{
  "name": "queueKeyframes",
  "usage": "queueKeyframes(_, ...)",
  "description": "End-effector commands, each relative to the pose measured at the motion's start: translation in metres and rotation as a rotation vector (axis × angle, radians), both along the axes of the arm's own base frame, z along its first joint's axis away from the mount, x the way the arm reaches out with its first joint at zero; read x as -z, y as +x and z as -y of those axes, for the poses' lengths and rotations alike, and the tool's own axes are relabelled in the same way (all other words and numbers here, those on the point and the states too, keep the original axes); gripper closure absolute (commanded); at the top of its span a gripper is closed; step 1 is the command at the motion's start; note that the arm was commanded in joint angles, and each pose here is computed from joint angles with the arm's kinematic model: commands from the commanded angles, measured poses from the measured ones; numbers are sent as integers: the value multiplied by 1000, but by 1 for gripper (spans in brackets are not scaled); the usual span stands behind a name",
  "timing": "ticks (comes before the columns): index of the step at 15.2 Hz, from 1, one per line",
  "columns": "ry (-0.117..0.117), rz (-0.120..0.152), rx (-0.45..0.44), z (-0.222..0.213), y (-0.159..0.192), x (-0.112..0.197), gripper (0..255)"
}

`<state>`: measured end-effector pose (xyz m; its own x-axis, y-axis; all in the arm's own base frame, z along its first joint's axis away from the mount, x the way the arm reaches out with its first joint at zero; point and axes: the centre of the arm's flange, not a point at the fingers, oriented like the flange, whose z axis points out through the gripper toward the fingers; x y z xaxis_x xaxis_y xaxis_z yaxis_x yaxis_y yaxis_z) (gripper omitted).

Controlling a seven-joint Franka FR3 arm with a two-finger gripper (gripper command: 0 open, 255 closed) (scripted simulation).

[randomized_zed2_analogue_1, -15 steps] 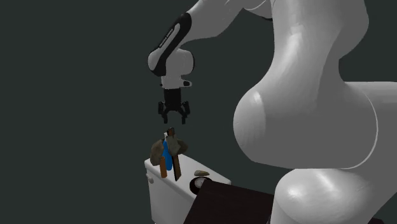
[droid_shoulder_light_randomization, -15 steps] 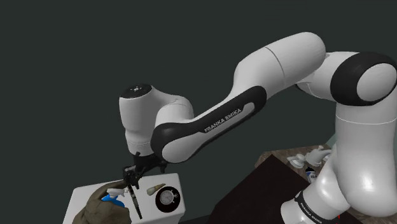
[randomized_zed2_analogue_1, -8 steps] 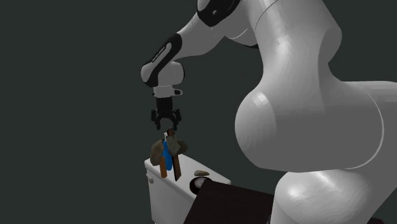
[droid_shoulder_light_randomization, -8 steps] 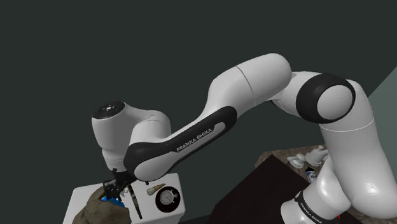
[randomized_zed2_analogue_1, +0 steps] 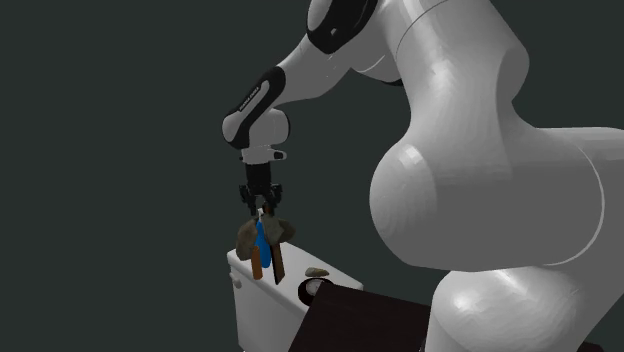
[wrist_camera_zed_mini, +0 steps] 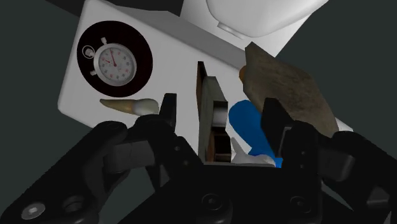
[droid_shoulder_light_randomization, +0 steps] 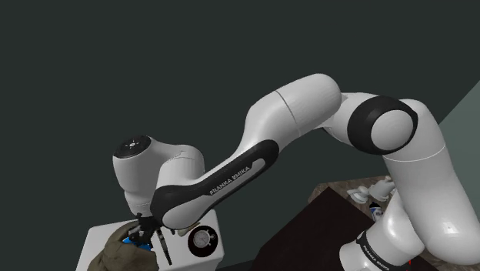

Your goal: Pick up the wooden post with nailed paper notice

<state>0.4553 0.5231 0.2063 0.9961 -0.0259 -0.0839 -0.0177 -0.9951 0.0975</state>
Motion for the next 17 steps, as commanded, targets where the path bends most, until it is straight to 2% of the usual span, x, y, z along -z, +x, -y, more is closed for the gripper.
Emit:
queueKeyframes(1, 0, 0, 0, 0, 0, 1, 255)
queueKeyframes(9, 0, 0, 0, 0, 0, 1, 255)
queueKeyframes(17, 0, 0, 0, 0, 0, -41, 255)
